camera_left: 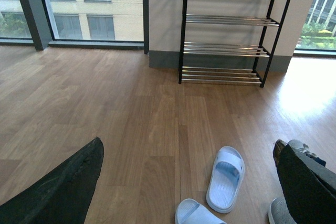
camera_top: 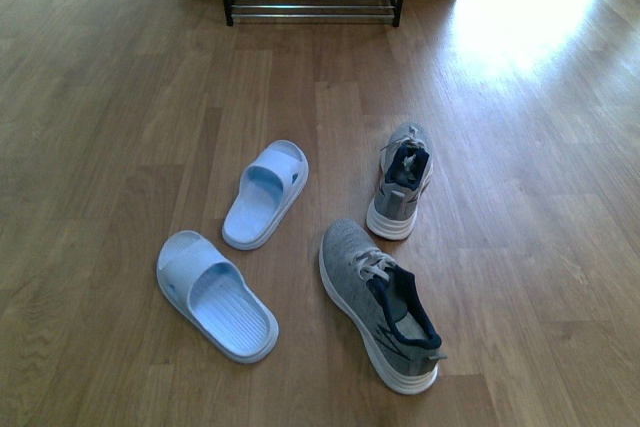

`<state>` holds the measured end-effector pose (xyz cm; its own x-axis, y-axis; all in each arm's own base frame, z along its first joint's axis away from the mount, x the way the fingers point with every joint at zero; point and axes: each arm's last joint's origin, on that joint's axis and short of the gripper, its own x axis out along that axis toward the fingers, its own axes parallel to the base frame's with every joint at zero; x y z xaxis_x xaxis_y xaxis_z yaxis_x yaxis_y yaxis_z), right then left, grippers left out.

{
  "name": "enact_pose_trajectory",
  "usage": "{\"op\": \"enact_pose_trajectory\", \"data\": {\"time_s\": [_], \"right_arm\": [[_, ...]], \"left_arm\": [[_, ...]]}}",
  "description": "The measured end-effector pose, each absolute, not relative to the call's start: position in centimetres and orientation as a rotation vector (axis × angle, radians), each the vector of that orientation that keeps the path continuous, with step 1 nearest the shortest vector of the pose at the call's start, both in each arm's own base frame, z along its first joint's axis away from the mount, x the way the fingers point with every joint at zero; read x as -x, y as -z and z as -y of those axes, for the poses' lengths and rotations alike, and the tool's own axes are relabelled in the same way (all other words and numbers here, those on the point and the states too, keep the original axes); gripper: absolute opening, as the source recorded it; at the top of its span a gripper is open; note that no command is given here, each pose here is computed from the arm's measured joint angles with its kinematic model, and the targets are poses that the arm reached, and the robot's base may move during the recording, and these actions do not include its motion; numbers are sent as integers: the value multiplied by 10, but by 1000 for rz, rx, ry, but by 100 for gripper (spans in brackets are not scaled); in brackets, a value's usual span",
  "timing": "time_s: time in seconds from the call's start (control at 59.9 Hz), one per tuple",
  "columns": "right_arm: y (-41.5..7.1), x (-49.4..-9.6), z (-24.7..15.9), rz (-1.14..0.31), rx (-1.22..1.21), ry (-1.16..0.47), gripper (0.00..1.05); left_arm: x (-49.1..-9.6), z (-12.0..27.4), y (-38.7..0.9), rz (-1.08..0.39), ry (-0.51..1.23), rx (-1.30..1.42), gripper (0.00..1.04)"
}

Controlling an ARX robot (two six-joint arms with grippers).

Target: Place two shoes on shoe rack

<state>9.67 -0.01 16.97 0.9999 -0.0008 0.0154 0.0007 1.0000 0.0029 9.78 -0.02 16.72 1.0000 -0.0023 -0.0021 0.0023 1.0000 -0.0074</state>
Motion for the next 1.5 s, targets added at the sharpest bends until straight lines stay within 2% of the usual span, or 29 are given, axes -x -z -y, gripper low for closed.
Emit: {"op": "enact_pose_trajectory", "data": {"time_s": [0.334, 0.451, 0.601, 0.717, 0.984, 1.051, 1.251, 1.502], "right_arm": [[-170, -97, 0, 14, -3, 1, 95], [-167, -104, 2, -124, -57, 62, 95], [-172, -137, 9, -255, -84, 16, 95], [-158, -172, 12, -380, -88, 0, 95], [-87, -251, -2, -744, -81, -70, 95], [-59, -270, -8, -853, -116, -19, 95], [1, -307, -13, -984, -64, 68, 95], [54, -317, -31, -1098, -29, 24, 95]], "left_arm": [[-98, 0, -167, -2, 3, 7, 95], [-98, 0, -167, -2, 3, 7, 95], [-98, 0, -167, -2, 3, 7, 95], [-98, 0, -167, -2, 3, 7, 95], [-98, 0, -167, -2, 3, 7, 95], [-98, 0, -167, -2, 3, 7, 95], [-98, 0, -167, -2, 3, 7, 95], [-98, 0, -167, -2, 3, 7, 95]]}}
